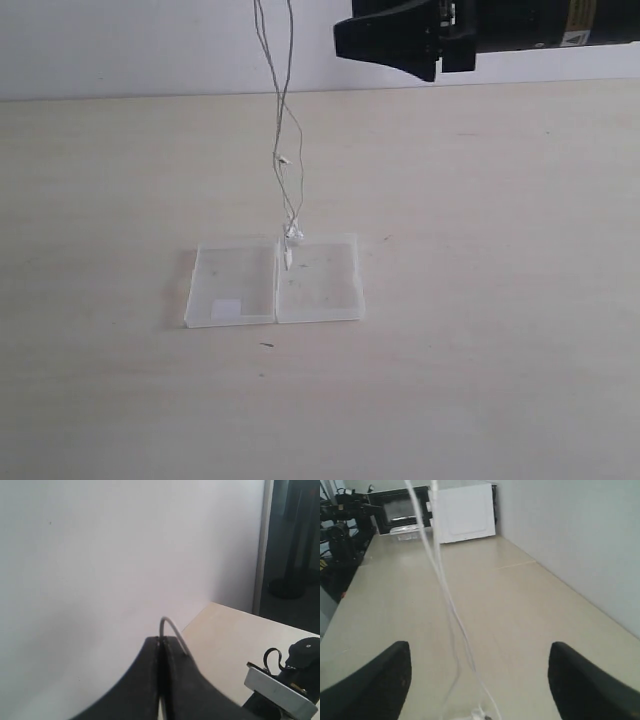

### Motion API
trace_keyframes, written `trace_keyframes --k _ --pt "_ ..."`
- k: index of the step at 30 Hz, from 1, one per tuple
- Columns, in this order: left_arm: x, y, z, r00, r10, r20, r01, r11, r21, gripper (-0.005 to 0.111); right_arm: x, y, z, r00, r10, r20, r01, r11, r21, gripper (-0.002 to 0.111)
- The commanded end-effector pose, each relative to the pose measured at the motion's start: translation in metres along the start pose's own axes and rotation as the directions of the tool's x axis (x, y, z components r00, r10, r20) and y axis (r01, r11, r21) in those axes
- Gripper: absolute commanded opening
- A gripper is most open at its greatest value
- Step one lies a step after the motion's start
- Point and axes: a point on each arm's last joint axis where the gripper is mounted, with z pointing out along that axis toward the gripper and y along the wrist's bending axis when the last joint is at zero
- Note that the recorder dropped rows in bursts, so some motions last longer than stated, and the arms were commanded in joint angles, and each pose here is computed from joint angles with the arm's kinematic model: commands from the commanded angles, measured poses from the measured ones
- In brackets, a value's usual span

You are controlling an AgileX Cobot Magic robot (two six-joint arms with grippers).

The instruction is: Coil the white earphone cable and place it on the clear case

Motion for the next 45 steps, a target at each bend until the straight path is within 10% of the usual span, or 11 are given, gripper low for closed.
trace_keyframes --k 1,28,45 --pt "-0.001 -0.002 -0.002 1.000 -0.010 -0.001 0.010 1.000 0.013 0.000 -0.010 0.014 0.015 0.999 -0.042 0.030 0.043 0.998 -0.055 0.072" --pt "-0.002 -0.004 -0.002 0.999 -0.033 0.007 0.032 0.999 0.039 0.000 -0.018 0.041 0.063 0.994 -0.068 0.088 0.075 0.994 -0.077 0.059" --pt "-0.002 -0.004 -0.002 0.999 -0.033 0.007 0.032 0.999 0.039 0.000 -0.017 0.038 0.063 0.996 -0.052 0.073 0.056 0.997 -0.051 0.000"
